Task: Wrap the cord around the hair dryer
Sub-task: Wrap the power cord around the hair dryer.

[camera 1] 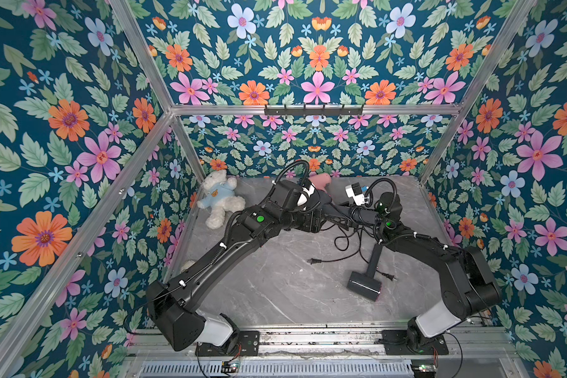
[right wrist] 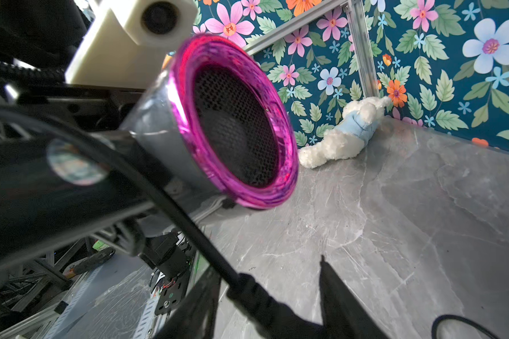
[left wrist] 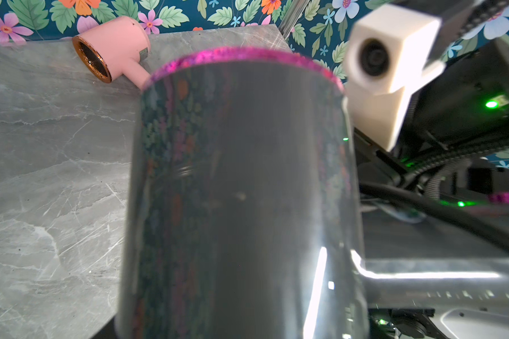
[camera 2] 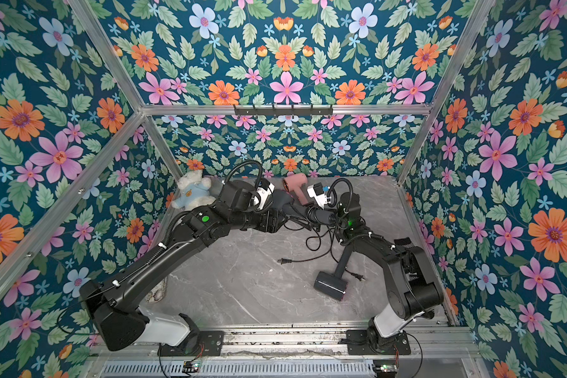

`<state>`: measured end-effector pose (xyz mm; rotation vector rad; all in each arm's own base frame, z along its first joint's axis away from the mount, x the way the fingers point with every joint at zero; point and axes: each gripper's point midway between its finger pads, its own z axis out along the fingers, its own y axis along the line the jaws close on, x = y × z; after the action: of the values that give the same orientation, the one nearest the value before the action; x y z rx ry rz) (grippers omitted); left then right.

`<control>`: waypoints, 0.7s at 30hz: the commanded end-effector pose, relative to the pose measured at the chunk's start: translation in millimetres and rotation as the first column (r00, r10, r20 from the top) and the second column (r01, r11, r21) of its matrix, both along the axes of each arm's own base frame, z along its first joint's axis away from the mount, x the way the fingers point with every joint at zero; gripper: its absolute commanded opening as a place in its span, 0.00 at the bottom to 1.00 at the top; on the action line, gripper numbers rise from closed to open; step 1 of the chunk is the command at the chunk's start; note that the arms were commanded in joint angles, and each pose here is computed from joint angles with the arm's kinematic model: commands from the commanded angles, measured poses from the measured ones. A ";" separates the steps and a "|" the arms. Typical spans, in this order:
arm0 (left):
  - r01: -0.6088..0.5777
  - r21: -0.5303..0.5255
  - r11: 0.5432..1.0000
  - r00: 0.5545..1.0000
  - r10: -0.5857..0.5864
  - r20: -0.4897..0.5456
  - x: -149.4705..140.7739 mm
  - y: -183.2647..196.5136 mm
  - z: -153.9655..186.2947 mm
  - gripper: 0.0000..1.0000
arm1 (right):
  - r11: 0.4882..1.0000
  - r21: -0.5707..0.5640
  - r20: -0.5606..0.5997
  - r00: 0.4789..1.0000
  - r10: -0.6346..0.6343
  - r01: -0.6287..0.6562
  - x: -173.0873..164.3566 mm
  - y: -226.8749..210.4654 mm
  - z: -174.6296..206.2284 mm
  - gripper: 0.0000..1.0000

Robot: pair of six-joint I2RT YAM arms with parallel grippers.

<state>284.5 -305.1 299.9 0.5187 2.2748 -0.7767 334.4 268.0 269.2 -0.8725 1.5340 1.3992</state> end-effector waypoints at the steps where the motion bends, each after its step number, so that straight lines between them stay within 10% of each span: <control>1: -0.006 -0.020 1.000 0.999 0.007 0.043 5.5 -1.2 9.9 0.00 | 1.000 -0.014 0.003 1.000 0.006 -0.006 -2.7 -0.3 -2.1 0.33; 3: -0.008 -0.023 1.000 0.999 0.009 0.043 6.1 -2.0 10.0 0.00 | 1.000 -0.008 0.002 1.000 0.005 -0.005 -1.7 -0.3 -1.1 0.17; 21: -0.295 -0.109 0.949 0.945 0.307 0.113 41.9 55.8 16.8 0.00 | 0.981 -0.170 -0.303 0.942 -0.144 0.095 6.3 -9.2 -67.0 0.00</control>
<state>305.8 -258.7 289.6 0.2951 2.2482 -0.6550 339.3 263.4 225.4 -0.7306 1.7882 1.4165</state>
